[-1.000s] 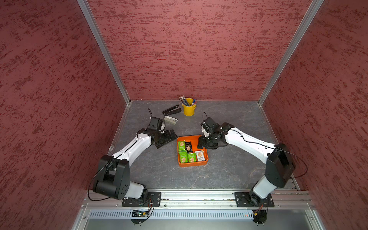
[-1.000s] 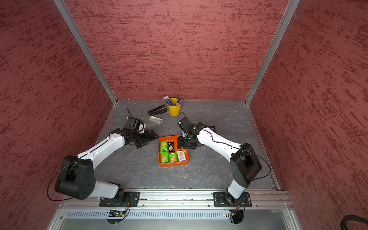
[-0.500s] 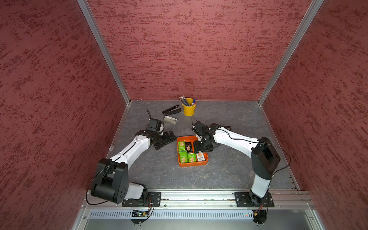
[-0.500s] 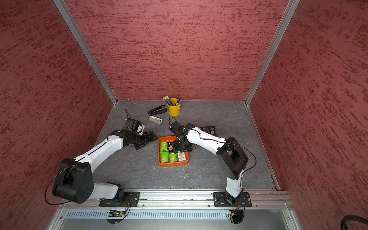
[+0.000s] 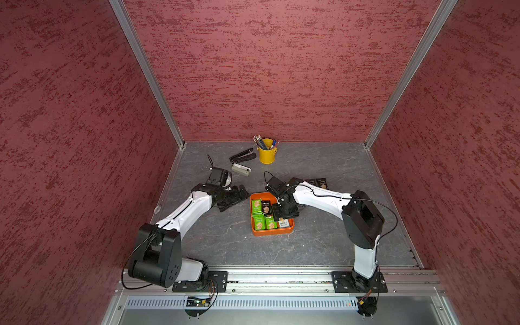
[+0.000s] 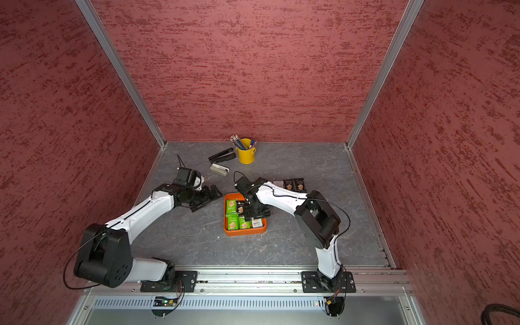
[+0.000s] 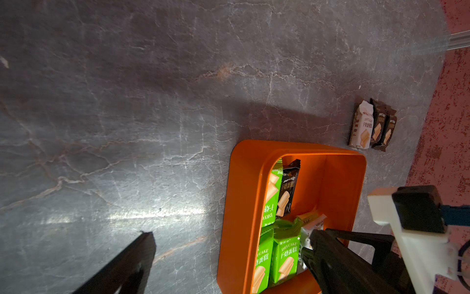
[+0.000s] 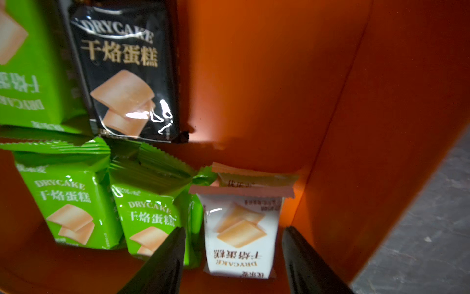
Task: Take the cookies out of the storage box
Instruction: Pick up the cookie from the storage box.
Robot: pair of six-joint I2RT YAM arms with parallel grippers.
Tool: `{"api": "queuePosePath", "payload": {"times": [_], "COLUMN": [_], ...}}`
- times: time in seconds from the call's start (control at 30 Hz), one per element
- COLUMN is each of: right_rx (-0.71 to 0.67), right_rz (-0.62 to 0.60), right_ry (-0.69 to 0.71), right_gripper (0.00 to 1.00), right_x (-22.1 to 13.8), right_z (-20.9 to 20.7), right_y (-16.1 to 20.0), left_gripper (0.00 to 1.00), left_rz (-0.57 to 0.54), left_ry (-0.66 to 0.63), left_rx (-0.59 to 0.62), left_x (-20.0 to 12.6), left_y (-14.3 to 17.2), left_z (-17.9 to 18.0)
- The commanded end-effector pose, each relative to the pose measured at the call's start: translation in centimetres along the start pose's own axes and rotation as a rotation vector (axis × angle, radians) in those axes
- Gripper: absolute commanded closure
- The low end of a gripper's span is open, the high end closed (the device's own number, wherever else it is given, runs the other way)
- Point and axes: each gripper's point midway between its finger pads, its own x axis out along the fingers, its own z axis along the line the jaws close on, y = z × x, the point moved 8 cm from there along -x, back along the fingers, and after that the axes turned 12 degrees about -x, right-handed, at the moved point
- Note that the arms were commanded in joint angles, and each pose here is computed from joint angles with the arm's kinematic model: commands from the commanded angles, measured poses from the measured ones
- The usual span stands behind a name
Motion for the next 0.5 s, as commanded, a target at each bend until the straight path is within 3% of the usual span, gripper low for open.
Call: {"api": "queuePosePath", "payload": {"times": [0.0,0.47], "right_rx": [0.008,0.02], "right_rz": [-0.006,0.014], "right_ry": [0.047,0.08], "right_gripper": [0.35,0.38], "right_x": [0.1,1.5], "right_z": [0.1,-0.1], "right_y": [-0.3,-0.6], "left_gripper": [0.0,0.0], "left_rz": [0.001,-0.001], "left_ry": [-0.012,-0.014], "left_rx": [-0.001,-0.005], "left_x": [0.0,-0.2], "left_y": [0.0,0.2], "left_z": [0.3,0.6]}}
